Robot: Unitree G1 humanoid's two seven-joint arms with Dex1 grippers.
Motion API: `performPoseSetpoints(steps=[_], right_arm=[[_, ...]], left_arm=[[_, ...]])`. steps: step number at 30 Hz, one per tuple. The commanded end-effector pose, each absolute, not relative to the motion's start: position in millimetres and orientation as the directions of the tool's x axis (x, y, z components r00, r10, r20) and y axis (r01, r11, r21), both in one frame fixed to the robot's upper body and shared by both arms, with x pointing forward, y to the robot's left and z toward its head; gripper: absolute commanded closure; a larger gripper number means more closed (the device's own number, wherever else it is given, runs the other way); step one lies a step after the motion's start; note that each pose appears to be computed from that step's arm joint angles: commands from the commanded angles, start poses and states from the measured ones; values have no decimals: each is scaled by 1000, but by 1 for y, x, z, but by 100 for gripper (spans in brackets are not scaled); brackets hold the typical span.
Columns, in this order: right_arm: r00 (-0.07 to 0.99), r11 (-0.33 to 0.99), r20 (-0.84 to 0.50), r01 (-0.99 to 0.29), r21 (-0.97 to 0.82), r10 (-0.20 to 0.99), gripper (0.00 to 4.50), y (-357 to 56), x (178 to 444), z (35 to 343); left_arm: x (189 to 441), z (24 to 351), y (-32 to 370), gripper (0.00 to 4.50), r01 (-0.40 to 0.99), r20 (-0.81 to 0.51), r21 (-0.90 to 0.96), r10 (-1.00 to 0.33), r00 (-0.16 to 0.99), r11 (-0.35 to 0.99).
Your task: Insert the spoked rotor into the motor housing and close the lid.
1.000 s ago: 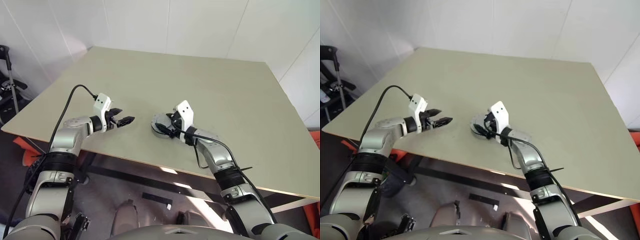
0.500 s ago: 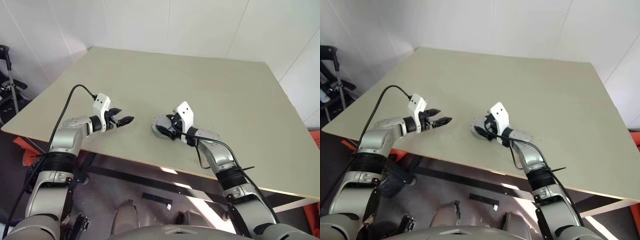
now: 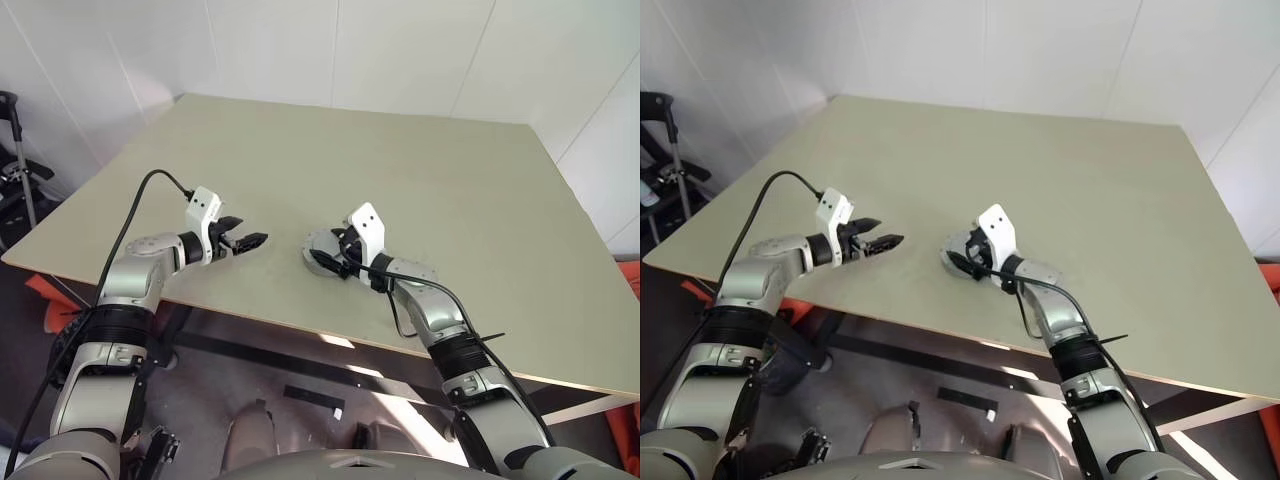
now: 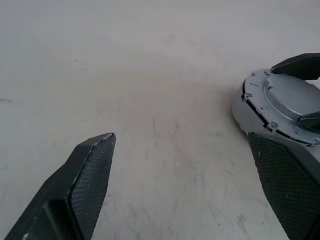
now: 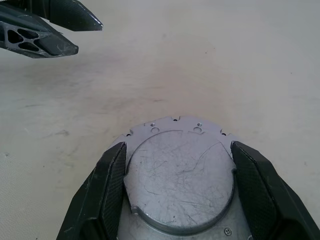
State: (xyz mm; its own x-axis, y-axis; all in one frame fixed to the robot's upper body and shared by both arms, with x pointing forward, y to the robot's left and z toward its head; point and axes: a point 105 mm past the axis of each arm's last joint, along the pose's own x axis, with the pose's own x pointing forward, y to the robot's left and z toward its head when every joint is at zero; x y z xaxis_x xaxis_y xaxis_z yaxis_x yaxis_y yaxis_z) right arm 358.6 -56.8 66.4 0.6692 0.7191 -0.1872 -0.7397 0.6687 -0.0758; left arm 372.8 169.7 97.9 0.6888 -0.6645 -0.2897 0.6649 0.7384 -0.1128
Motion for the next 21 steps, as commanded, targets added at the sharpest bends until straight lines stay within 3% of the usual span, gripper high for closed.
performPoseSetpoints(steps=[1,21], right_arm=[[674,671,-189,-736,-90,714,130,-56,362,67],[674,680,-251,-729,-76,694,130,-70,359,45]], left_arm=[[375,112,170,0,675,-254,-76,-669,699,734],[373,114,172,0,673,-255,-71,-666,701,736]])
